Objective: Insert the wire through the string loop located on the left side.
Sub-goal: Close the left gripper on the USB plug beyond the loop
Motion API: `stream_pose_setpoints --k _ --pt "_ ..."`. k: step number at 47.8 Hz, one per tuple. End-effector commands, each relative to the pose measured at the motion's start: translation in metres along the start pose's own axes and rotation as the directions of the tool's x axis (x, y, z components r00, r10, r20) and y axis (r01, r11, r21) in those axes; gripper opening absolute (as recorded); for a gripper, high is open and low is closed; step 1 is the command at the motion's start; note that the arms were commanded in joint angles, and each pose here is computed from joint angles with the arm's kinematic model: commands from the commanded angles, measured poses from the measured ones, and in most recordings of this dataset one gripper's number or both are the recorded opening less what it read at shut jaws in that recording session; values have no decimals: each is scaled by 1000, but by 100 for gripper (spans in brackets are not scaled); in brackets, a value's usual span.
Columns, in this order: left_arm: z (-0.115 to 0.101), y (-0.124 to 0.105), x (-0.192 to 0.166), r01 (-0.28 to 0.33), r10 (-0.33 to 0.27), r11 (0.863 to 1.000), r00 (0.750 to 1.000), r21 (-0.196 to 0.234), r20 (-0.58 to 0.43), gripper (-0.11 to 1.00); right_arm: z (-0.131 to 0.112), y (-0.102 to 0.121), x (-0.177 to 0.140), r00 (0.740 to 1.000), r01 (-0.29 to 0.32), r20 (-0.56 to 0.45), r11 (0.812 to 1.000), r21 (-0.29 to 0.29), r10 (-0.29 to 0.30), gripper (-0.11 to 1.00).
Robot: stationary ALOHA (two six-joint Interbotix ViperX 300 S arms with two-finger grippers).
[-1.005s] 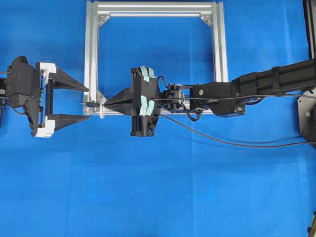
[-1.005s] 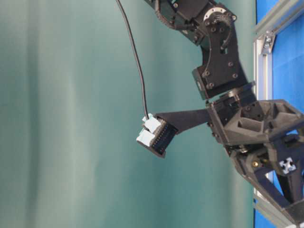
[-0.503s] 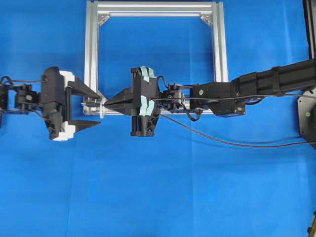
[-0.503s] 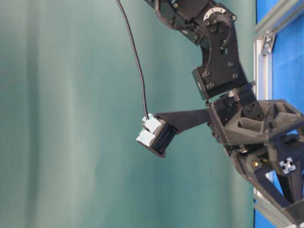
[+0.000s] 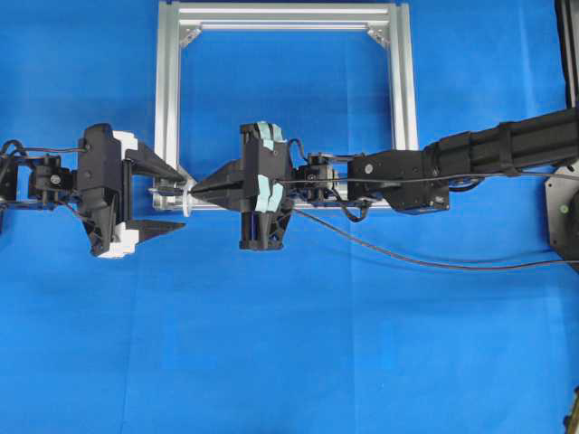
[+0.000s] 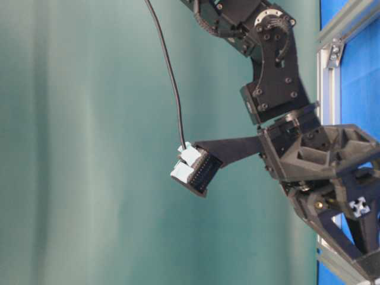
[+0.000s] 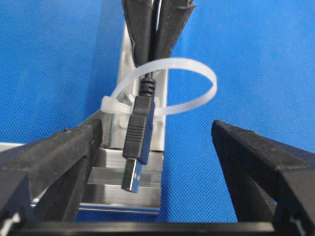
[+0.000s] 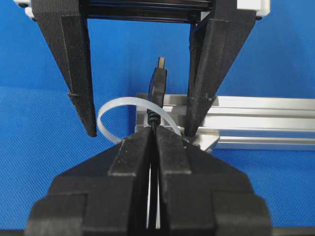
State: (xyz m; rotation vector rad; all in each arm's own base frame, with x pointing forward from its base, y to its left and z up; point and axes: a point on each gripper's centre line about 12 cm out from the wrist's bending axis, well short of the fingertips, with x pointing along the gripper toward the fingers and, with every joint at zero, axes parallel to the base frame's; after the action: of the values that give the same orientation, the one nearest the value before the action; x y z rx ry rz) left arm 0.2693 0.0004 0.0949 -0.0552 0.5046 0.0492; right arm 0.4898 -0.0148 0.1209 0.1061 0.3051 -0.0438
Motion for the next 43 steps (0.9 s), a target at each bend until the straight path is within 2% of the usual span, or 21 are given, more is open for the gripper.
stream_pose_setpoints --k 1,37,43 --pt "8 -2 -1 7 -7 1000 999 4 35 88 13 3 -2 999 -7 32 1000 -1 7 0" --pt "11 -2 0 7 -7 1000 999 2 44 88 12 3 -2 1000 -6 26 1000 -1 6 0" --pt "12 -2 1 9 -9 1000 999 3 46 84 12 2 -2 1000 -5 26 1000 0 5 0"
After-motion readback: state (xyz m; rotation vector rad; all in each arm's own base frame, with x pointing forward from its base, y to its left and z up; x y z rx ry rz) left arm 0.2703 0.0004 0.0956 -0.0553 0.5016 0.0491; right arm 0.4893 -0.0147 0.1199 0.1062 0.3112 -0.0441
